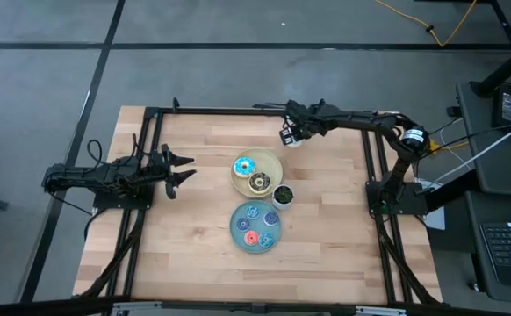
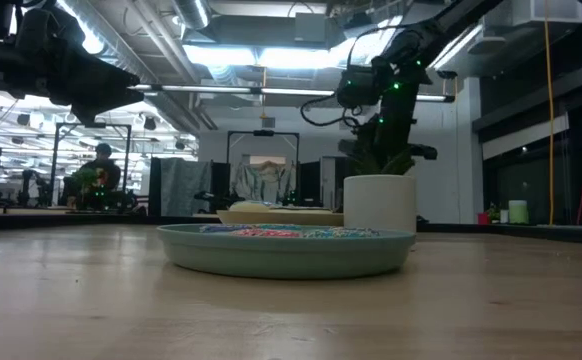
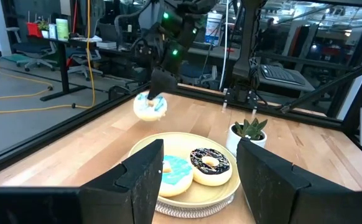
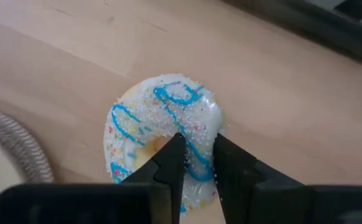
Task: Pick & Place donuts
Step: Put the large white donut on the gray plate, then return to Home Position
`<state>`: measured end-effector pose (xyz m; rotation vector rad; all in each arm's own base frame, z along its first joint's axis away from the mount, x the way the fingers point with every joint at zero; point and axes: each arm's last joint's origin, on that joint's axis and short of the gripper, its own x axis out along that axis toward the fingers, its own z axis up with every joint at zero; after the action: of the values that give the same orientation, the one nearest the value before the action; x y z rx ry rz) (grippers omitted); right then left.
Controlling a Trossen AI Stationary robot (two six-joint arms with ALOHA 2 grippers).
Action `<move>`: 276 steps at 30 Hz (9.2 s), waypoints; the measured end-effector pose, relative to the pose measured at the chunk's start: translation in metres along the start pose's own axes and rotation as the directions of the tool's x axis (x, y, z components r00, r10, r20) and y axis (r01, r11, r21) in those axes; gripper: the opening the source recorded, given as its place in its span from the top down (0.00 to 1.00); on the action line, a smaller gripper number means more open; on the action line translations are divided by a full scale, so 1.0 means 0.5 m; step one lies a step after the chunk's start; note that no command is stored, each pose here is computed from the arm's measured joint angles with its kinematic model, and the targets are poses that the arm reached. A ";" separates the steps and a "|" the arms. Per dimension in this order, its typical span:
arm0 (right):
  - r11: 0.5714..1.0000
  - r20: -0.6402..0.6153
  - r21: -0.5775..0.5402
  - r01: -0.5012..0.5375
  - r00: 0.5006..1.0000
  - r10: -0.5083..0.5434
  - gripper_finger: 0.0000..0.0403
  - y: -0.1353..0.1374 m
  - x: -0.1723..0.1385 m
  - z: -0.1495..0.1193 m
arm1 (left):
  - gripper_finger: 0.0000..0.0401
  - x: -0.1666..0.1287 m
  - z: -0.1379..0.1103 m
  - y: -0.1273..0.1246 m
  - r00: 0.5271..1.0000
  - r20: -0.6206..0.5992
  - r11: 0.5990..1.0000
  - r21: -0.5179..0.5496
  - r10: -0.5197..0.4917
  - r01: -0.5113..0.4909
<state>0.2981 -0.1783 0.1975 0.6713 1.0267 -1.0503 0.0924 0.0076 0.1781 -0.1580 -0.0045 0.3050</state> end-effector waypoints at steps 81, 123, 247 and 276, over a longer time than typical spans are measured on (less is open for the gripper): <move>0.763 -0.144 -0.535 -0.362 0.929 0.340 0.80 0.218 -0.097 0.028 | 0.51 0.000 0.000 0.000 1.000 0.000 1.000 0.000 0.000 0.000; 0.727 -0.277 -0.402 -0.556 0.831 0.483 0.80 0.162 0.024 -0.005 | 0.51 0.000 0.000 0.000 1.000 0.000 1.000 0.000 0.000 0.000; 0.814 0.592 -0.489 -0.313 0.567 0.573 0.31 0.170 -0.172 0.050 | 0.51 0.000 0.000 0.000 1.000 0.000 1.000 0.000 0.000 0.000; 0.818 0.632 -0.512 -0.262 0.529 0.566 0.31 -0.061 -0.117 -0.152 | 0.51 0.000 0.000 0.000 1.000 0.000 1.000 0.000 0.000 0.000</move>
<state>0.2351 -0.1033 0.2215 0.0930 0.2327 -0.5656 0.0924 0.0077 0.1781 -0.1579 -0.0042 0.3054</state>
